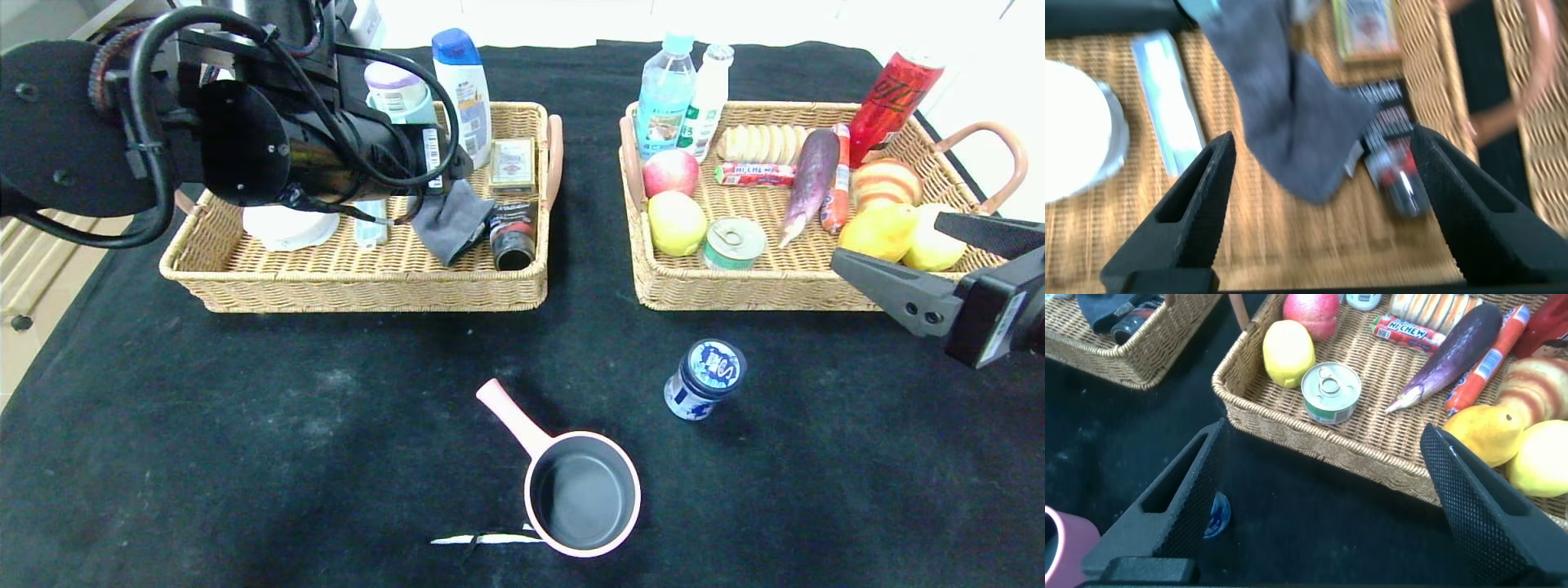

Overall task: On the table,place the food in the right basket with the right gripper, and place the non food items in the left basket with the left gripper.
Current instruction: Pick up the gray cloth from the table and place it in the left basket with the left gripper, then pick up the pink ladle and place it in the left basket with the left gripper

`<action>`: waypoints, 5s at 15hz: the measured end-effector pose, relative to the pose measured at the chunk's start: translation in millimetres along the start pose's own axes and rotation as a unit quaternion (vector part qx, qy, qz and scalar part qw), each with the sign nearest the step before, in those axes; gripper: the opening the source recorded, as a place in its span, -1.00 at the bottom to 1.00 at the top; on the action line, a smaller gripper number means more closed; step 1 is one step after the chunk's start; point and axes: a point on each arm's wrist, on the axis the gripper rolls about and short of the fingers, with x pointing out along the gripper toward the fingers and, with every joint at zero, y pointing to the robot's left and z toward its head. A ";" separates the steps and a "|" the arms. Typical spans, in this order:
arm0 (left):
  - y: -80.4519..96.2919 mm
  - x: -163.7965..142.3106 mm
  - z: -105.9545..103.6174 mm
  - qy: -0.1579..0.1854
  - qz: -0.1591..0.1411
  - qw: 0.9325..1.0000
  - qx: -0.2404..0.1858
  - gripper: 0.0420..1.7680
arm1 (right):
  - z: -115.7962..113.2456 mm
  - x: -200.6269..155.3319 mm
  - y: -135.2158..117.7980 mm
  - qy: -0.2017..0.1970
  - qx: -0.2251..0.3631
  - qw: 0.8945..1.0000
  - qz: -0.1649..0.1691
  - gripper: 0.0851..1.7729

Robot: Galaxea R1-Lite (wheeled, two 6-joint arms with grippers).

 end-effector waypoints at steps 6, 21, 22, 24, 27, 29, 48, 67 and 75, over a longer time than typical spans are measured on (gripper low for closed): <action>-23.2 -65.5 -49.0 0.068 -0.048 0.995 0.045 0.86 | -2.0 1.3 1.7 0.004 -0.001 1.000 0.004 0.93; -39.8 -128.6 -136.4 0.187 -0.194 0.954 0.133 0.92 | -7.8 6.0 6.1 0.017 -0.002 1.000 0.013 0.93; -44.6 -126.5 -138.8 0.193 -0.190 0.953 0.136 0.93 | -7.9 6.3 6.8 0.017 -0.002 1.000 0.014 0.93; -53.9 -124.9 -142.0 0.222 -0.175 0.951 0.127 0.93 | -8.5 6.9 7.3 0.020 -0.004 1.000 0.002 0.93; -66.2 -120.4 -141.5 0.251 -0.156 0.951 0.096 0.93 | -8.5 7.2 8.6 0.020 -0.004 1.000 0.003 0.93; -72.3 -114.3 -143.8 0.251 -0.136 0.954 0.091 0.93 | -8.2 6.9 8.8 0.019 -0.004 1.000 0.003 0.93; -94.8 -80.5 -162.3 0.269 -0.092 0.955 0.089 0.62 | -6.4 4.8 8.3 0.014 -0.003 1.000 0.003 0.93; -97.4 -77.8 -166.9 0.274 -0.091 0.953 0.095 -0.86 | -7.5 4.8 9.9 0.016 -0.003 1.000 0.007 0.93; -87.0 -91.1 -146.1 0.250 -0.107 0.959 0.072 -0.86 | -8.2 5.2 10.8 0.018 -0.004 1.000 0.009 0.93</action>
